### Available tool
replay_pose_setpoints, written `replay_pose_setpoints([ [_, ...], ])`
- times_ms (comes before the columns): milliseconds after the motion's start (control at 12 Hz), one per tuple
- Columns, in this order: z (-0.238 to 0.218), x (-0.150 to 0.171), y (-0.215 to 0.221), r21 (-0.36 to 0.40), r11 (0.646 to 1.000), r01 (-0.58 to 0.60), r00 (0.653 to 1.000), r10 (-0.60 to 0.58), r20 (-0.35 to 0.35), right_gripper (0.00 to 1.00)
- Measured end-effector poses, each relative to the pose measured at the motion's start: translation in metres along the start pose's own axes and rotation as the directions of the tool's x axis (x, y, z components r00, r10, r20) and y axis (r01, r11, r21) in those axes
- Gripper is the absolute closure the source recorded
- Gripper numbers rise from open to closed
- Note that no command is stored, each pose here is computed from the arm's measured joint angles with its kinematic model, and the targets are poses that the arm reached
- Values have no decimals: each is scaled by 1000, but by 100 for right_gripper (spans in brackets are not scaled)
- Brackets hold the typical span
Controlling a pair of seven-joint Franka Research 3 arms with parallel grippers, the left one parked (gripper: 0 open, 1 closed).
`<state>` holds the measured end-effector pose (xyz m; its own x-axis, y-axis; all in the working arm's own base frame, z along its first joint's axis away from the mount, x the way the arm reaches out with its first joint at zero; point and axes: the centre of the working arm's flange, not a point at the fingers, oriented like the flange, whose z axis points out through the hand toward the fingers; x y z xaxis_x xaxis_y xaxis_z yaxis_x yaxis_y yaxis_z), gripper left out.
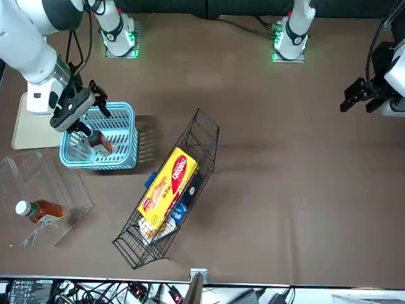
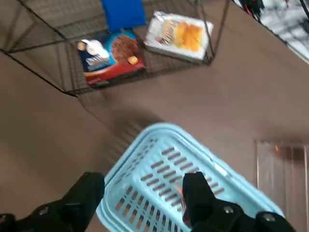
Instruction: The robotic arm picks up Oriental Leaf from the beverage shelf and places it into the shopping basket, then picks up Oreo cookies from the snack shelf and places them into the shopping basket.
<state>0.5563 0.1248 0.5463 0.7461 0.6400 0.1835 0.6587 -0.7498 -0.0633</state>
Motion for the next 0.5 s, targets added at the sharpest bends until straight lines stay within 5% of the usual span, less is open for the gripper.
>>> replay_pose_setpoints([
  [500, 11, 1, 9, 84, 984, 159, 972, -141, -185, 0],
])
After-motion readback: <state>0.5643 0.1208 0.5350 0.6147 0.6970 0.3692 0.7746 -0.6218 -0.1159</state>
